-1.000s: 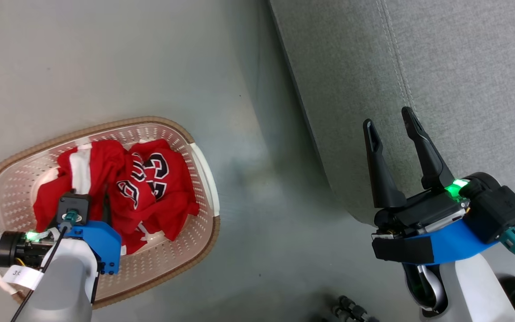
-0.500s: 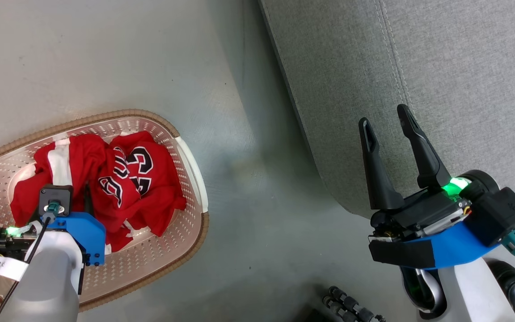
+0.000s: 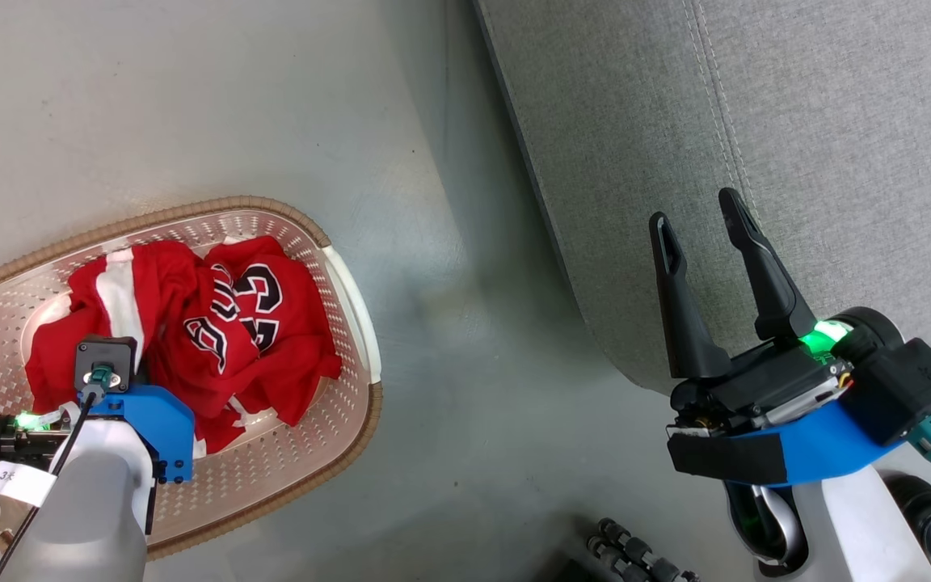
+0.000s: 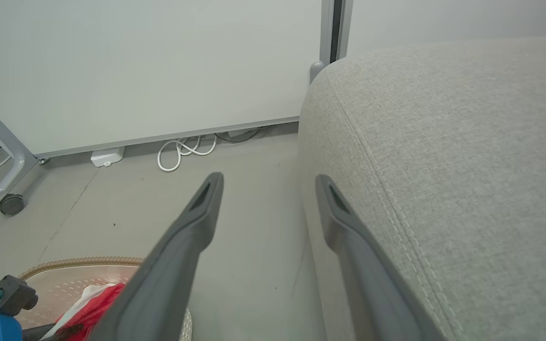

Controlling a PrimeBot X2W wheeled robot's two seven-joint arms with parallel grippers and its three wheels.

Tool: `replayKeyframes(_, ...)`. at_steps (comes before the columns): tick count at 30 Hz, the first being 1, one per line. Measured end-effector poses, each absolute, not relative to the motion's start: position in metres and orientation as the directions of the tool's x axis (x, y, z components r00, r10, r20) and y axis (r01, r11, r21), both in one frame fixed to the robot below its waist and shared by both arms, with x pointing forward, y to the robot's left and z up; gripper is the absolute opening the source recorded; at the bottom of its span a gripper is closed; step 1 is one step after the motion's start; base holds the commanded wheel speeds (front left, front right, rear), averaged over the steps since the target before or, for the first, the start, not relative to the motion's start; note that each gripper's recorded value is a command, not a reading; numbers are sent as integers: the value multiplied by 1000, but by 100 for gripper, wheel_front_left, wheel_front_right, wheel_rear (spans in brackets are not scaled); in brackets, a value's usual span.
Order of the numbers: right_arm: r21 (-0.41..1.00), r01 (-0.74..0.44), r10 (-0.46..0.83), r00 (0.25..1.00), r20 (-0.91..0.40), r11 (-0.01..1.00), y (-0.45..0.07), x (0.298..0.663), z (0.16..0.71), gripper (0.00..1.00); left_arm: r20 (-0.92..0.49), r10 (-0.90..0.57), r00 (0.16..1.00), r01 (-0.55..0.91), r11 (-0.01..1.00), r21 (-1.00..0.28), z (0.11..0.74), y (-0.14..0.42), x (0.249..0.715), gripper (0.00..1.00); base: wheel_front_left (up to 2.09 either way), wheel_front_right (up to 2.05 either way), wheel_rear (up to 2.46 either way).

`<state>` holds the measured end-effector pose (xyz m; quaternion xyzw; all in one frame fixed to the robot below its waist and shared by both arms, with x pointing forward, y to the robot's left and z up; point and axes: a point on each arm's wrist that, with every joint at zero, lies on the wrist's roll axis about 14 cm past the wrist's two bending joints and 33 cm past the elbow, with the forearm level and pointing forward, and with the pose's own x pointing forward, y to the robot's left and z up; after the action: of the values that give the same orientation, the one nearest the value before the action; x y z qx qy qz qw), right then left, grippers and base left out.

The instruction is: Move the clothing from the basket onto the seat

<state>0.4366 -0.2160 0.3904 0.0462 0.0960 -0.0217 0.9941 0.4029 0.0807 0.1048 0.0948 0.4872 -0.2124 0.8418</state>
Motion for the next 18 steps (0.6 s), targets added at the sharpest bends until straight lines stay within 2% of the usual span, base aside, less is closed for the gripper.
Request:
replayKeyframes(1,88,52,-34,981,-193,995,-216,437,390,100,-861,-265,434,450,892,-47,105,81,402,0,0,0,0)
replayKeyframes(18,90,22,-6,985,-170,996,-208,443,395,100,-850,-274,450,425,903,-66,120,77,404,0,0,0,0)
